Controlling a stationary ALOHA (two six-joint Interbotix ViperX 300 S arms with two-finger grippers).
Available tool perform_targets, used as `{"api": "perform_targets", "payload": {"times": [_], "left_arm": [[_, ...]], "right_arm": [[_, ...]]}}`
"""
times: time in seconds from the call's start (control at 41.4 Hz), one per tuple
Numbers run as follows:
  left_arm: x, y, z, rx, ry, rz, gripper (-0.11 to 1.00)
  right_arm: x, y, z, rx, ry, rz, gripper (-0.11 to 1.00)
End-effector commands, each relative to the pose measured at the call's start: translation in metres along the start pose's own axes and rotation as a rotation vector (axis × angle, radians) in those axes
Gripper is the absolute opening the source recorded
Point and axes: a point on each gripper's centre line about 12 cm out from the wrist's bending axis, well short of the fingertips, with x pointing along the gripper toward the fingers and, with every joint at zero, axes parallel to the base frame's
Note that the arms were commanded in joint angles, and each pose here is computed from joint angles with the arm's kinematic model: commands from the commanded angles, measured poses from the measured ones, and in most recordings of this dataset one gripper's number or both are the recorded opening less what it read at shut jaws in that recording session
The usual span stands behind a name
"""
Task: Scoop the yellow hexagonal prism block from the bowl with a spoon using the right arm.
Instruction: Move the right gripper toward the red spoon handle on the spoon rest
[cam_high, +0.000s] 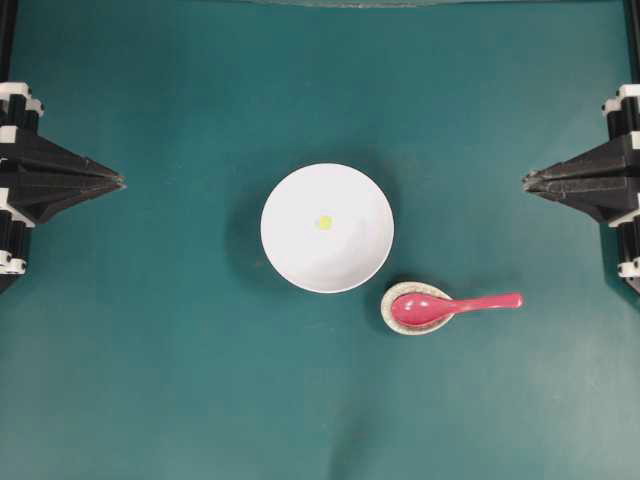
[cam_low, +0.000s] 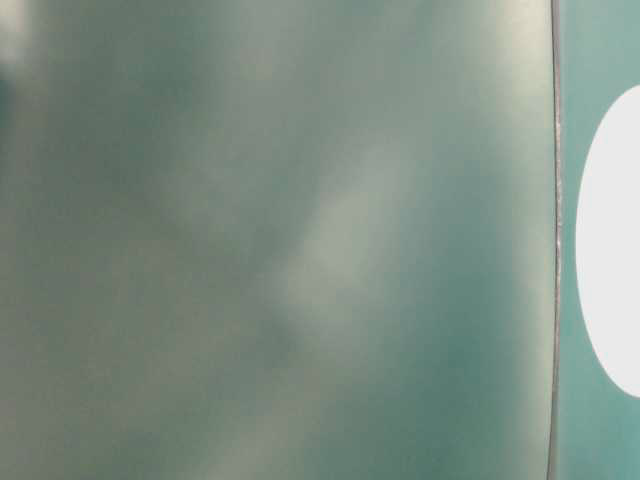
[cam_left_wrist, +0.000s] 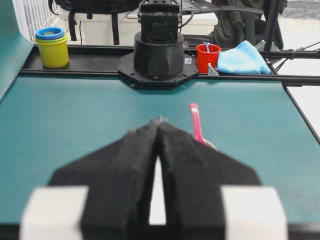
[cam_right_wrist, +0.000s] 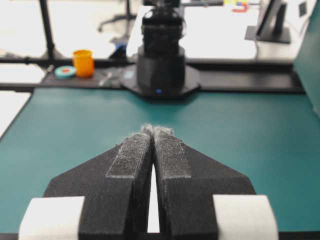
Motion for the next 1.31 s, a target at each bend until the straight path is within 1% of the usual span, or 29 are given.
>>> {"api": "perform_targets", "payload": {"times": [0.0,0.314,0.411,0.435,0.484,0.605,0.653,0.701,0.774,0.895,1.016,1.112,1.282], "left_arm": [[0.003,-0.001,0.01,0.013,-0.015,-0.007,-0.01],[0.004,-0.001,0.01,0.013,-0.011,-0.007,0.0],[0.004,-0.001,0.01,0.01,-0.011,-0.007,0.0],[0.003,-0.001,0.009,0.012,-0.009,-0.007,0.0],[0.004,-0.001,0.009,0.01,-0.008,-0.007,0.0],[0.003,-0.001,0.009,0.01,-0.003,-0.007,0.0],[0.004,-0.001,0.009,0.012,-0.003,-0.007,0.0],[0.003,-0.001,0.008,0.012,0.0,-0.007,0.0],[0.003,-0.001,0.008,0.01,0.002,-0.007,0.0],[0.004,-0.001,0.008,0.007,0.003,-0.007,0.0],[0.003,-0.001,0.008,0.005,0.002,-0.007,0.0],[0.003,-0.001,0.008,0.005,0.002,-0.007,0.0],[0.003,-0.001,0.008,0.004,0.002,-0.007,0.0]], "right_arm": [[0.001,0.0,0.007,0.0,-0.021,0.0,0.0],[0.002,0.0,0.008,0.004,-0.028,-0.001,0.01],[0.002,0.0,0.008,0.003,-0.026,0.0,0.03],[0.002,0.0,0.008,0.003,-0.026,0.0,0.05],[0.002,0.0,0.007,0.005,-0.02,0.0,0.12],[0.002,0.0,0.007,0.011,-0.02,-0.001,0.38],[0.003,0.0,0.006,0.014,-0.018,-0.002,0.47],[0.003,0.0,0.005,0.018,-0.014,-0.003,0.54],[0.004,-0.001,0.003,0.027,-0.005,-0.006,0.6],[0.007,-0.001,-0.006,0.044,0.031,-0.011,0.6],[0.012,-0.002,-0.024,0.066,0.086,-0.019,0.6],[0.014,-0.002,-0.039,0.084,0.109,-0.023,0.6],[0.015,0.005,-0.065,0.11,0.123,0.0,0.6]]}}
